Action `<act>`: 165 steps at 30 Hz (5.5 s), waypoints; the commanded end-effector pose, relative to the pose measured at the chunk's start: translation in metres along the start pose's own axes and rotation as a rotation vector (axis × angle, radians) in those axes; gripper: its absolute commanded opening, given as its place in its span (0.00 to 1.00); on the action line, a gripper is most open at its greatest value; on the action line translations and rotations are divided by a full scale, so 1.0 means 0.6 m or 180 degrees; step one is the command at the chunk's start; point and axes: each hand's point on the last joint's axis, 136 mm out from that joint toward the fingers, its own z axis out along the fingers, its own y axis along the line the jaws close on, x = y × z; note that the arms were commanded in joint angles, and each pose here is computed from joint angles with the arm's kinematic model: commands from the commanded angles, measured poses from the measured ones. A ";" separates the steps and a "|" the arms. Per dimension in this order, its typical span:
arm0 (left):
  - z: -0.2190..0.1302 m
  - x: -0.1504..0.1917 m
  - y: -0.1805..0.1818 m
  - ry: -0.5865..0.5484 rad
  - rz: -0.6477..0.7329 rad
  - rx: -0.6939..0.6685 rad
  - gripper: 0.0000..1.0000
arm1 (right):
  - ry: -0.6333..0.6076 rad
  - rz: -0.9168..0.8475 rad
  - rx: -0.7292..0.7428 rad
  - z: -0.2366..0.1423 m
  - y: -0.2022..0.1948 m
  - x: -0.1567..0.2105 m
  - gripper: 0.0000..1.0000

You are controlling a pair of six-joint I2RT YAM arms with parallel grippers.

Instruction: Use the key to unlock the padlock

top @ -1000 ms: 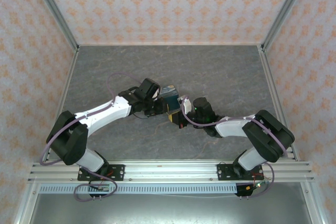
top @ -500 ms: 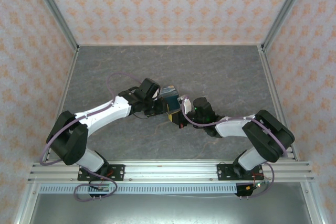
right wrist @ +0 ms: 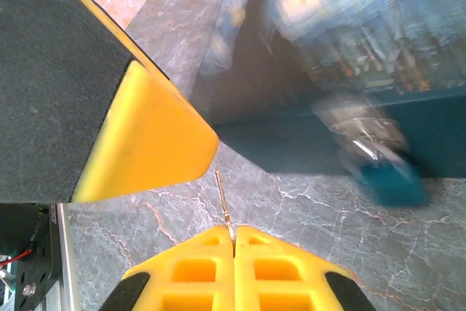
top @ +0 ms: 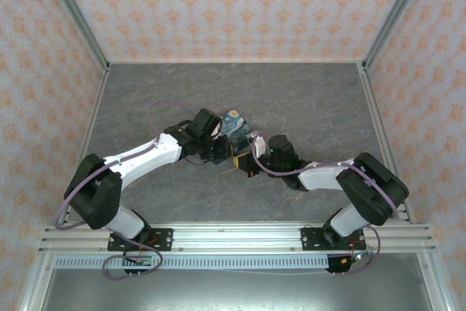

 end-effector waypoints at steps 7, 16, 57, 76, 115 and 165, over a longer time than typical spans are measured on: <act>-0.011 -0.015 -0.006 -0.0122 -0.0002 0.0031 0.11 | -0.0133 -0.0114 0.0071 -0.009 0.001 -0.014 0.00; -0.035 -0.027 0.012 -0.0343 -0.0002 -0.0085 0.16 | -0.0103 -0.0105 0.0281 -0.024 -0.018 -0.013 0.00; 0.017 -0.151 0.176 -0.0997 0.0363 -0.0897 0.48 | -0.0299 0.0412 0.1408 -0.146 -0.104 -0.053 0.00; -0.098 -0.117 0.191 -0.1570 0.0312 -0.0530 0.85 | -0.0239 0.0689 0.0265 0.084 -0.103 -0.244 0.00; -0.073 -0.006 0.135 -0.1378 0.1412 0.0185 0.89 | 0.0688 0.1233 0.0703 0.087 -0.130 -0.028 0.00; 0.023 -0.060 0.083 -0.1178 0.1993 0.0551 0.73 | 0.0416 0.1072 0.1134 -0.005 -0.187 -0.070 0.00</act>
